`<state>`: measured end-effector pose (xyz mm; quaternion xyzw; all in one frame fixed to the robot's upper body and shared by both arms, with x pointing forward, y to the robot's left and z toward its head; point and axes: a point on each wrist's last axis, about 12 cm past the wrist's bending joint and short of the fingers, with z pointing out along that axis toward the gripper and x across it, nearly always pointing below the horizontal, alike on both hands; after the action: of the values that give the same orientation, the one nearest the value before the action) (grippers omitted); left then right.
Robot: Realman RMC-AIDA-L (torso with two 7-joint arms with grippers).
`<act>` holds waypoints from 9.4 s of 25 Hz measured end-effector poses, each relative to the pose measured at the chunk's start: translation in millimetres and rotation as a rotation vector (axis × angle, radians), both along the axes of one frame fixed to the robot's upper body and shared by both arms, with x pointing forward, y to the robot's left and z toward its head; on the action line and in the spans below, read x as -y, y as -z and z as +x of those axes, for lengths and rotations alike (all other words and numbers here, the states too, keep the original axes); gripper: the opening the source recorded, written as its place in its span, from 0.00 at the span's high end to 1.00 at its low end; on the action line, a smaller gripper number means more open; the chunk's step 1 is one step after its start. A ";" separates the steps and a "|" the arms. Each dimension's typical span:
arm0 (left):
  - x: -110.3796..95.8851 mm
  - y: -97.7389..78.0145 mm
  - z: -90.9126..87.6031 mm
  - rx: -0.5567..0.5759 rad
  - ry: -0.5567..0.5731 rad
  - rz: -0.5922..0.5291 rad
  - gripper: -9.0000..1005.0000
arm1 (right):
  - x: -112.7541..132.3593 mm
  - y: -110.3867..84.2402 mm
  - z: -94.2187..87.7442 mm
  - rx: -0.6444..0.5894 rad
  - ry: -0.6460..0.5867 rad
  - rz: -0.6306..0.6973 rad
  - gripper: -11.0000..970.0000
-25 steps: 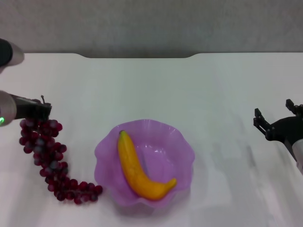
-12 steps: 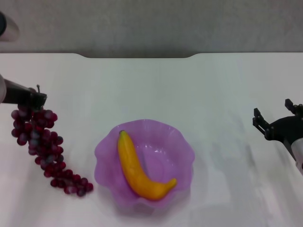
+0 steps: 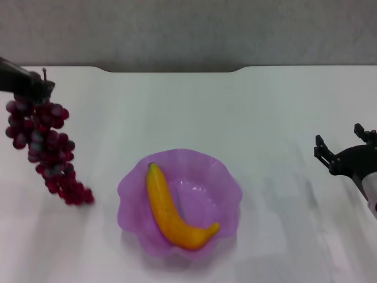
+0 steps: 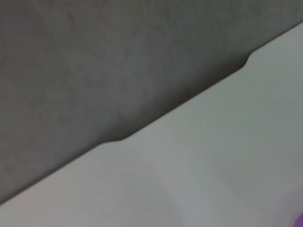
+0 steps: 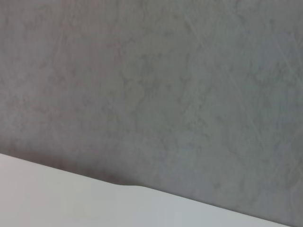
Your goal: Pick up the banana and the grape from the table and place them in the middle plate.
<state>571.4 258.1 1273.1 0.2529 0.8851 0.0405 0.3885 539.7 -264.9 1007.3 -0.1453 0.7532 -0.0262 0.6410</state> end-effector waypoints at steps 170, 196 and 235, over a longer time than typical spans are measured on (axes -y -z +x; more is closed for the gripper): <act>-34.4 219.7 -1.3 0.773 -0.224 -0.588 0.12 | 38.2 -24.8 2.3 0.207 0.090 0.246 0.09; -63.6 241.3 3.4 0.636 -0.381 -0.473 0.12 | 26.8 -19.5 16.1 0.117 0.075 0.236 0.09; -66.1 267.6 -18.3 0.498 -0.490 -0.516 0.12 | 36.5 -0.4 12.6 -0.034 0.113 0.185 0.09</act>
<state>553.1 324.1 1005.6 -0.0875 0.7793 -0.0313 0.6198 552.3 -301.4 1007.7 -0.0430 0.7701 0.0096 0.6364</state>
